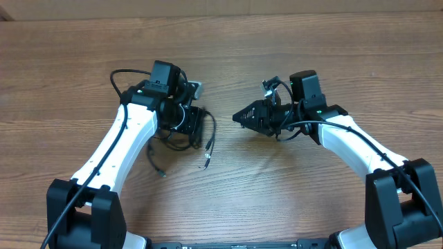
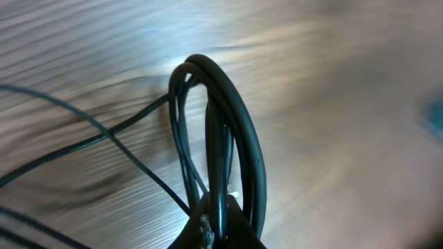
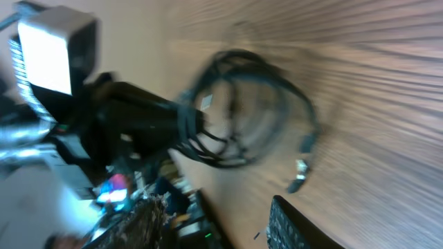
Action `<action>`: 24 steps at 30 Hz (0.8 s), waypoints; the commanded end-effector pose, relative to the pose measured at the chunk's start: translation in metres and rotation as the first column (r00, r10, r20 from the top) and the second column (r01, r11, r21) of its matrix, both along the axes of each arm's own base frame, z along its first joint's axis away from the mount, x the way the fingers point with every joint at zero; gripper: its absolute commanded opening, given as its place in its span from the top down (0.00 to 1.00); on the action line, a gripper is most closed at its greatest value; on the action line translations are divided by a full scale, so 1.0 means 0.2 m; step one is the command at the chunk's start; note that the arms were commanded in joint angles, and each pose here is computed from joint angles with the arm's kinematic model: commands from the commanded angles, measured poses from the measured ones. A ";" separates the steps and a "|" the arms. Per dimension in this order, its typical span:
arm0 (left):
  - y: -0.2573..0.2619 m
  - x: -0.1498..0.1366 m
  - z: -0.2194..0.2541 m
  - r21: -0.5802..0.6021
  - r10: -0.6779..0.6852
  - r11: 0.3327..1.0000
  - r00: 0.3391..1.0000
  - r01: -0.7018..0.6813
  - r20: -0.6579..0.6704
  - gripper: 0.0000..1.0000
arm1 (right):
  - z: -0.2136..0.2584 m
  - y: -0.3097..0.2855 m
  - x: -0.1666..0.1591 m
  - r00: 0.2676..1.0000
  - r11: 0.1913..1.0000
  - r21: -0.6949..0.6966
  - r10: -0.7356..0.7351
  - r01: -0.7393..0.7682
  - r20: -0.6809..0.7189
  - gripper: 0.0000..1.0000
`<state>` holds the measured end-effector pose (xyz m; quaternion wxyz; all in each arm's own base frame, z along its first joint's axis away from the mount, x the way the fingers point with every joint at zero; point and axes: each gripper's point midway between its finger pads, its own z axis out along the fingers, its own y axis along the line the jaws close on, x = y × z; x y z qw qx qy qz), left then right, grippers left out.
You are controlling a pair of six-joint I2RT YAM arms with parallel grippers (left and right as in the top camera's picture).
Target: Untangle cables
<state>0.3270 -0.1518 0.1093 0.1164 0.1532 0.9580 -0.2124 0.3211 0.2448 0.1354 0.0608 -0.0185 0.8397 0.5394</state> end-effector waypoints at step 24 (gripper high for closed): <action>-0.25 -0.10 0.28 -0.357 -0.322 0.856 0.926 0.374 0.199 0.96 | 0.13 0.16 -0.10 0.994 0.992 0.110 0.072 -0.063 -0.084 0.60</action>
